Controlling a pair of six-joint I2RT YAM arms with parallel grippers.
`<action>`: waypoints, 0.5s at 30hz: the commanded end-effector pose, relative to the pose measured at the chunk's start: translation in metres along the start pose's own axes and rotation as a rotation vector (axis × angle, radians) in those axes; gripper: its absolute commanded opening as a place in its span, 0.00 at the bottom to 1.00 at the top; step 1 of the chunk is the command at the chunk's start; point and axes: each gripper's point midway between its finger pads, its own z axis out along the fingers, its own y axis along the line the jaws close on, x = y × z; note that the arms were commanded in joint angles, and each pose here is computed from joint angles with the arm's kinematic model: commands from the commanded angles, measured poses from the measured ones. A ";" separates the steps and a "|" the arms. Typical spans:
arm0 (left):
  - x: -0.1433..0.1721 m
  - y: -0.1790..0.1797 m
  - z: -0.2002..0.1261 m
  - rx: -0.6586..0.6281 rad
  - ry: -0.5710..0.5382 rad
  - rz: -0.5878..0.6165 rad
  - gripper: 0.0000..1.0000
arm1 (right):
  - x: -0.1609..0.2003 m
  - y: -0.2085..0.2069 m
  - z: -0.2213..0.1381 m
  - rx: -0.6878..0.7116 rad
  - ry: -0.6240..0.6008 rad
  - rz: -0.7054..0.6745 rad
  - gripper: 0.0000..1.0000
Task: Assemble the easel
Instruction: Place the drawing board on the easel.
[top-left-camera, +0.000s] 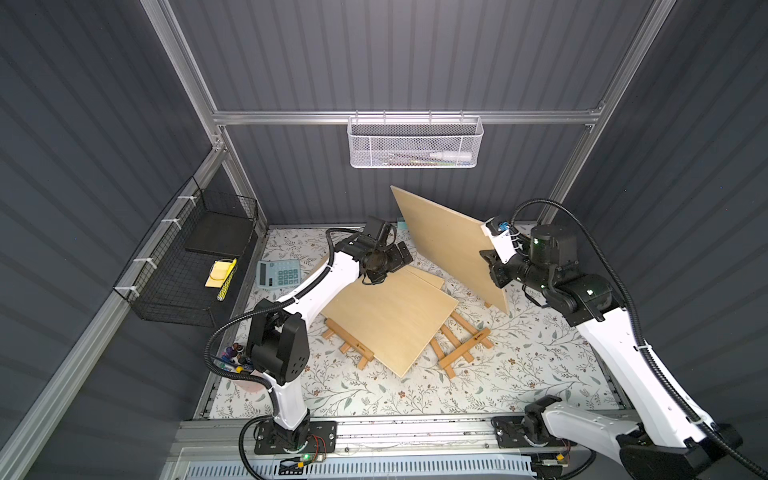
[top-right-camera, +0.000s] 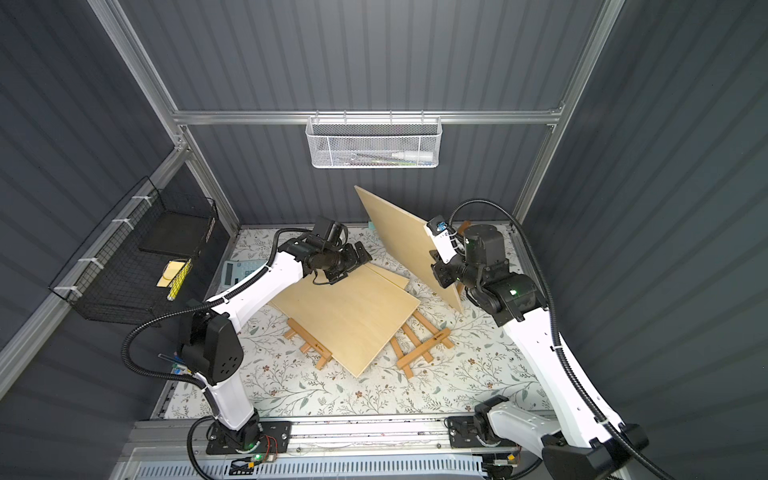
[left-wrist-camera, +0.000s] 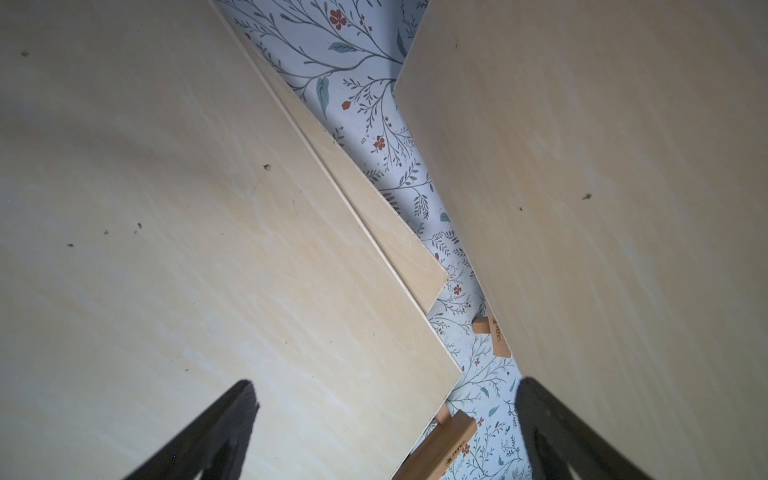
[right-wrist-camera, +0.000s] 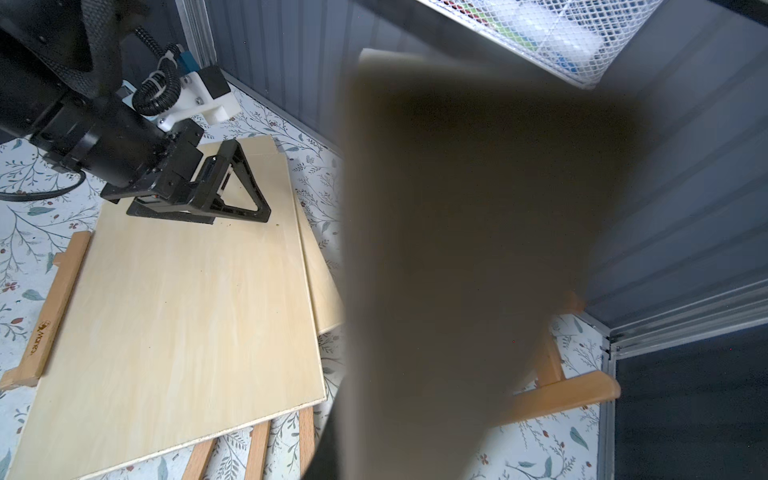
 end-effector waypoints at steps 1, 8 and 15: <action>0.005 0.002 0.014 0.004 0.022 0.020 0.99 | -0.019 -0.016 -0.022 0.068 -0.066 -0.025 0.00; 0.001 -0.012 0.039 0.047 0.026 0.038 0.99 | -0.026 -0.022 -0.036 0.101 -0.092 -0.062 0.00; -0.006 -0.031 0.080 0.060 0.037 0.064 0.99 | -0.040 -0.010 -0.044 0.033 -0.157 -0.065 0.00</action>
